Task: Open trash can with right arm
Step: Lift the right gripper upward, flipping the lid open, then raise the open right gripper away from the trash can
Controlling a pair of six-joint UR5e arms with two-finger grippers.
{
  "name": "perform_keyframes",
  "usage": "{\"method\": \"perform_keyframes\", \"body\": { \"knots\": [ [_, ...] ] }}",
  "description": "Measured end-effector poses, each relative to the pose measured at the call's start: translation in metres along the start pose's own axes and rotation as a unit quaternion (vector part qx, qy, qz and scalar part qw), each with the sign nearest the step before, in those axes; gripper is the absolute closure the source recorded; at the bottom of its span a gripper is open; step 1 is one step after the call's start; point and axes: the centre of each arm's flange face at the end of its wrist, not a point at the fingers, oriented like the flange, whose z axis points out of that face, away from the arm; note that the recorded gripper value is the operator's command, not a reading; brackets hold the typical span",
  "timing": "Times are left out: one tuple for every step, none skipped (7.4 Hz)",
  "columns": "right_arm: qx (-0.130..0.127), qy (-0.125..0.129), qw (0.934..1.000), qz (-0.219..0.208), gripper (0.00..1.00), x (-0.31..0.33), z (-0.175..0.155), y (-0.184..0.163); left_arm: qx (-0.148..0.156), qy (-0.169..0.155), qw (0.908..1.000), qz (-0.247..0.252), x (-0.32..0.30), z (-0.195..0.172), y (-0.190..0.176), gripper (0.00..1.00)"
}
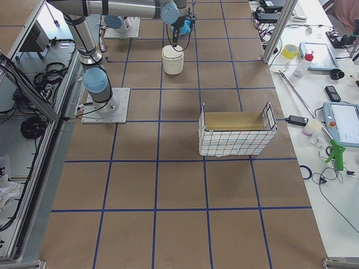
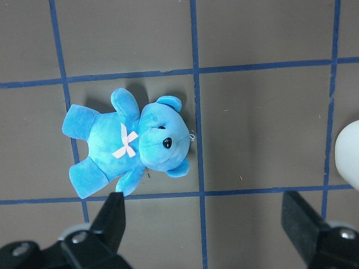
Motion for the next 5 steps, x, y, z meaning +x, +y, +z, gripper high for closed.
{"method": "perform_keyframes", "body": {
  "knots": [
    [0.007,0.0,1.0,0.001,0.0,0.003,-0.036,-0.003,0.0,0.0,1.0,0.0,0.0,0.0,0.0,0.0],
    [0.02,0.001,0.9998,0.005,0.0,0.008,-0.068,-0.008,0.0,0.0,1.0,0.0,0.0,0.0,0.0,0.0],
    [0.039,-0.001,0.9991,0.013,0.0,0.018,-0.096,-0.017,0.0,0.0,1.0,0.0,0.0,0.0,0.0,0.0],
    [0.056,-0.005,0.9982,0.019,0.0,0.031,-0.118,-0.026,0.0,0.0,1.0,0.0,0.0,0.0,0.0,0.0],
    [0.066,-0.007,0.9975,0.023,0.0,0.043,-0.13,-0.034,0.0,0.0,1.0,0.0,0.0,0.0,0.0,0.0]
  ]
}}
